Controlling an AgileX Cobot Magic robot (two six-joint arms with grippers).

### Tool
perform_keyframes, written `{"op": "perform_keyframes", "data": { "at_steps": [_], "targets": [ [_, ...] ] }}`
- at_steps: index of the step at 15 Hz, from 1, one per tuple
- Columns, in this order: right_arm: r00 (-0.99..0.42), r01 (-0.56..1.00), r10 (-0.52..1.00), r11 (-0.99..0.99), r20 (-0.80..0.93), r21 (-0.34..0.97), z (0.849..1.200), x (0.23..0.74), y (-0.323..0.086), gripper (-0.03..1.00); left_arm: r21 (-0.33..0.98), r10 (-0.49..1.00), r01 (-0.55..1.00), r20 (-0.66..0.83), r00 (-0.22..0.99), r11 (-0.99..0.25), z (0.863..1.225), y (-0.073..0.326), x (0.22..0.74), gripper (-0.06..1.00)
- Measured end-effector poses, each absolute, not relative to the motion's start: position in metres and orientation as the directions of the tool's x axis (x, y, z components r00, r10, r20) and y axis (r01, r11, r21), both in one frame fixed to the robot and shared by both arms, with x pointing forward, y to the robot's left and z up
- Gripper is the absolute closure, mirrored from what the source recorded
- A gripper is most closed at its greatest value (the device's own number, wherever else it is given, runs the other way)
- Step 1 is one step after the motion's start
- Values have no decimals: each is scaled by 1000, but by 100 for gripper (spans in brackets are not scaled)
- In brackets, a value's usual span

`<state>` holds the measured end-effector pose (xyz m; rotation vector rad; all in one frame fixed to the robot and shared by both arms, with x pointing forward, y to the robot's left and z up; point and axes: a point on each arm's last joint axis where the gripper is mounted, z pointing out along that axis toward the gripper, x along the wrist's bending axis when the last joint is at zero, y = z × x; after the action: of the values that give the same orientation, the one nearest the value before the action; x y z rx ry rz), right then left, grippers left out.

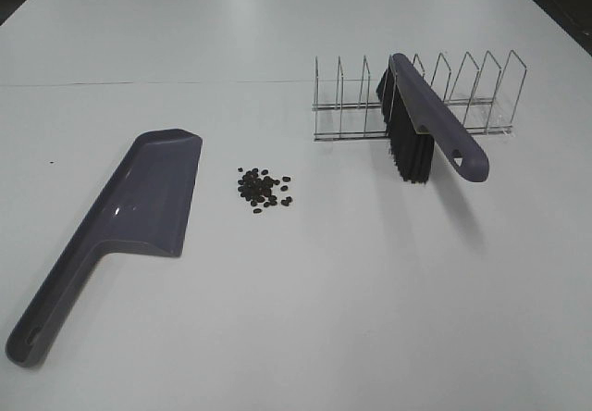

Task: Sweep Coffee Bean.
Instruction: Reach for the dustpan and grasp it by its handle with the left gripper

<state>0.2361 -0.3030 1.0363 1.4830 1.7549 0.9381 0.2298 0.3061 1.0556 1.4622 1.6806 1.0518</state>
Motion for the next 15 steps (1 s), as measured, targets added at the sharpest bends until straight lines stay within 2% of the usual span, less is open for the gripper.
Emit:
{"op": "perform_keyframes", "data": {
  "at_steps": [15],
  "targets": [
    [-151, 525, 988, 105, -29, 845, 1036, 236, -303, 36, 890, 988, 452, 23, -152, 49, 1056, 306, 230, -5]
  ]
}}
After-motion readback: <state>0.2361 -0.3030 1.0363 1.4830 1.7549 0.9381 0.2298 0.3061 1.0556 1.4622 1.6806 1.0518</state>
